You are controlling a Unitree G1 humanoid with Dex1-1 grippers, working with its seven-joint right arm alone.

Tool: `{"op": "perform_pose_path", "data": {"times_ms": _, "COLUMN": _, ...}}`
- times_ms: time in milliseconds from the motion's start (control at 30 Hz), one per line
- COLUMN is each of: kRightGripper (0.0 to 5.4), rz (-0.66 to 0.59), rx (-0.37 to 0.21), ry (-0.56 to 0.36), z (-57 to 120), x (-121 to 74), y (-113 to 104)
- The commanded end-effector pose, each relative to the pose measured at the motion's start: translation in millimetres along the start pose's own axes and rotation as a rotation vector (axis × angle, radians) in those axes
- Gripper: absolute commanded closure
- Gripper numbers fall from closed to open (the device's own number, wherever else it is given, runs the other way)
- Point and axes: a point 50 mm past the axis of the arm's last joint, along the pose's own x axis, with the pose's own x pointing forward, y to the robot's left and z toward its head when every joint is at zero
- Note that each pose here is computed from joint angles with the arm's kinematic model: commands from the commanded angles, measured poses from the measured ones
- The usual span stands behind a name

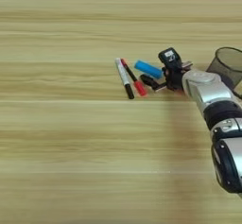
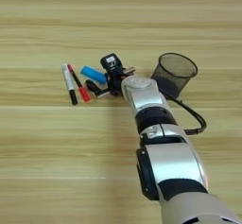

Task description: Move the objects on the table

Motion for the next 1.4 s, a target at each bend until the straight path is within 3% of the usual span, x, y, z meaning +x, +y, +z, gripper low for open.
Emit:
{"op": "perform_pose_path", "data": {"times_ms": 33, "kRightGripper": 0.03, "rz": 0.002, "rx": -0.031, "ry": -0.028, "z": 19.6, "x": -0.7, "y": -3.4}}
{"op": "perform_pose_path", "data": {"times_ms": 267, "kRightGripper": 0.29, "rz": 0.011, "rx": -0.028, "ry": -0.019, "z": 18.9, "x": -0.2, "y": -2.8}}
{"op": "perform_pose_path", "data": {"times_ms": 1000, "kRightGripper": 2.47, "rz": 0.014, "rx": -0.031, "ry": -0.014, "z": 18.8, "x": 0.7, "y": -2.2}}
{"op": "perform_pose_path", "data": {"times_ms": 1300, "kRightGripper": 3.80, "rz": -0.010, "rx": -0.047, "ry": -0.028, "z": 18.3, "x": -1.9, "y": -2.7}}
{"op": "perform_pose_path", "data": {"times_ms": 1400, "kRightGripper": 3.97, "rz": -0.019, "rx": -0.058, "ry": -0.043, "z": 19.1, "x": -5.7, "y": -2.7}}
